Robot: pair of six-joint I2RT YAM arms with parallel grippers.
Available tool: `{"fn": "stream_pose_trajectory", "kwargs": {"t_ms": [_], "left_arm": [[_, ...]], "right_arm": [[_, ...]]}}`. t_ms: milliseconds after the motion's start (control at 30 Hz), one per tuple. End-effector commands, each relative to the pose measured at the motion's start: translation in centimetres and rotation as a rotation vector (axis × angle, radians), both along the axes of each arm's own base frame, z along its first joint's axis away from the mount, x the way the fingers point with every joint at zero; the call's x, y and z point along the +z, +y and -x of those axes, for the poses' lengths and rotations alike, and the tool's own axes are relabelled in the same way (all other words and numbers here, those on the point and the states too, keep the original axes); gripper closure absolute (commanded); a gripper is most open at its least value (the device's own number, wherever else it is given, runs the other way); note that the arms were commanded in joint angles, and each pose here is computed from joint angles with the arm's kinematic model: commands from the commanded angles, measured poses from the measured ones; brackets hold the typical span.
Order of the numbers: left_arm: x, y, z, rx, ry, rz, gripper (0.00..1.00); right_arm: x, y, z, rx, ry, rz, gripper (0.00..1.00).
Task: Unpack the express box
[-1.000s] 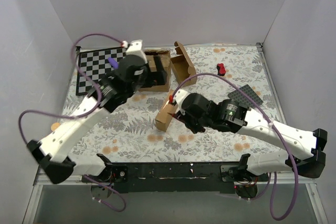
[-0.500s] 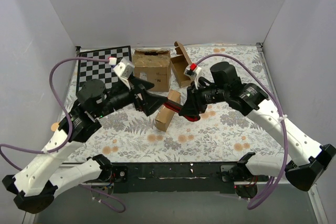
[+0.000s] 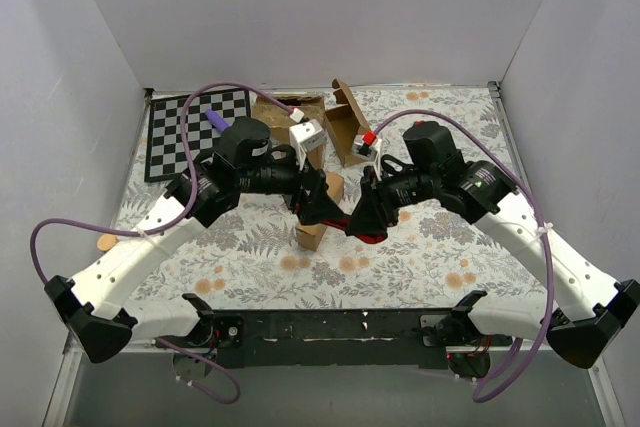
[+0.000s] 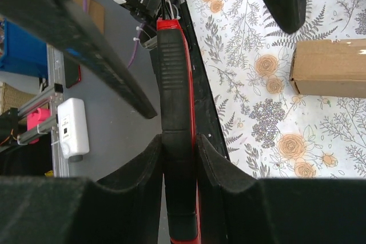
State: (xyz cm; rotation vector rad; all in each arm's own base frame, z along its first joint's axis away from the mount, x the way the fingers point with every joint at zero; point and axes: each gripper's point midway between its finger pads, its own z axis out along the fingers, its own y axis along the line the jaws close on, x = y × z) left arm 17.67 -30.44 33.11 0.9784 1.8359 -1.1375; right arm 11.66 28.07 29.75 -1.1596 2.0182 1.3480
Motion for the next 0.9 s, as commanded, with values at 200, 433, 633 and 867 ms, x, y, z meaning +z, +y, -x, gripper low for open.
{"fn": "stream_pose_trajectory", "kwargs": {"t_ms": [200,433,633,867], "left_arm": [[0.5,1.0,3.9,-0.200,-0.004,0.011,0.22],[-0.2,0.5,5.1,-0.299,0.058,0.031,0.42],[-0.4,0.2,6.1,-0.373,0.097,0.053,0.36],[-1.5,-0.1,6.1,-0.385,0.138,0.045,0.32]], "right_arm": [[0.9,-1.2,1.9,0.056,-0.057,-0.054,0.99],[0.7,-1.6,2.2,0.056,-0.064,-0.050,0.99],[0.9,-1.5,2.1,0.055,-0.067,-0.050,0.99],[1.3,-1.2,1.9,0.065,-0.066,-0.059,0.99]]}}
